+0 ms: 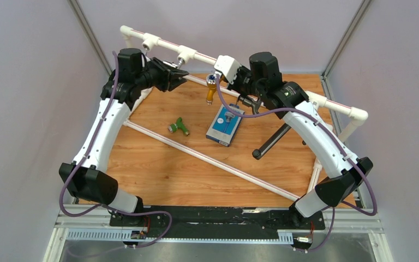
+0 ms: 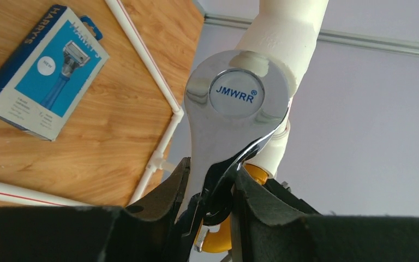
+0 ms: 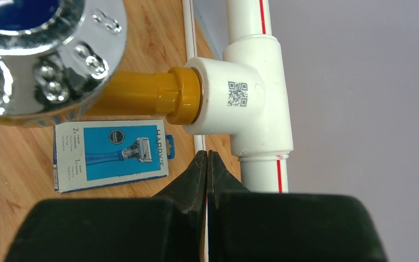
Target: Install the water faucets
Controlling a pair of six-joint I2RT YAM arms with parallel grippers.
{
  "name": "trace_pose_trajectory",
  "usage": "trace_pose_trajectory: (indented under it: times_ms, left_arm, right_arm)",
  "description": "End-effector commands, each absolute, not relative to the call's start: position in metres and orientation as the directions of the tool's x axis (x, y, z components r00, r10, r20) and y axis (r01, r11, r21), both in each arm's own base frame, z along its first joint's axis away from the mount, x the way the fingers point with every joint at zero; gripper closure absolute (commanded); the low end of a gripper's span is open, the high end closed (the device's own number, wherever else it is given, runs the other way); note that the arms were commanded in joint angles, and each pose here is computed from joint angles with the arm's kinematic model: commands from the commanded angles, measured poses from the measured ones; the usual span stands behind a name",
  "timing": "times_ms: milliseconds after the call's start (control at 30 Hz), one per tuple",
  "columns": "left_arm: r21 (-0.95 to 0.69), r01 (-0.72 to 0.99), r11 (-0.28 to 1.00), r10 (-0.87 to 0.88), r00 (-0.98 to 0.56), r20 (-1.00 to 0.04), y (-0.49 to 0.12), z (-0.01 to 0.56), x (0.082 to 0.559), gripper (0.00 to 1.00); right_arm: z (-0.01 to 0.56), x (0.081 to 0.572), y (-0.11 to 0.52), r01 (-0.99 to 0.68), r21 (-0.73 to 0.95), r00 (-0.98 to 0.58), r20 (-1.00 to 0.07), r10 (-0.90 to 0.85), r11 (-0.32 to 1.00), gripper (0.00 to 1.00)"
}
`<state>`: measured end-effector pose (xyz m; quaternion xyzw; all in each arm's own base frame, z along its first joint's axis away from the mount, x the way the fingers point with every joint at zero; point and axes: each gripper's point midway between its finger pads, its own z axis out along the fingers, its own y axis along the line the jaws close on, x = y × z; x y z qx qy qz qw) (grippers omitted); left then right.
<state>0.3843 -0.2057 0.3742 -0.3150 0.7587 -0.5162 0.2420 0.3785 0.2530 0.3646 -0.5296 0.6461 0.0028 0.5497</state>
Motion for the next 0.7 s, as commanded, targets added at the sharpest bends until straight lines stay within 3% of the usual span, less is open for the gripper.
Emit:
trace_pose_trajectory:
  times_ms: [0,233,667]
  left_arm:
    - [-0.936,-0.048,0.348,-0.732,-0.638,-0.239,-0.204,0.403,0.401,1.0]
    - [-0.894,-0.052,0.446,-0.721,-0.613,-0.324,-0.198,0.383,0.406,1.0]
    - [-0.747,0.038,0.664,-0.616,-0.539,-0.575,-0.191,0.386,0.415,1.0]
  right_arm:
    - [0.298,0.341,0.267,-0.847,-0.446,0.093,-0.662,-0.744,0.29,1.0]
    - [0.297,0.341,0.268,-0.848,-0.444,0.094,-0.663,-0.743,0.289,1.0]
    - [0.297,0.342,0.268,-0.848,-0.447,0.097,-0.66,-0.745,0.286,1.0]
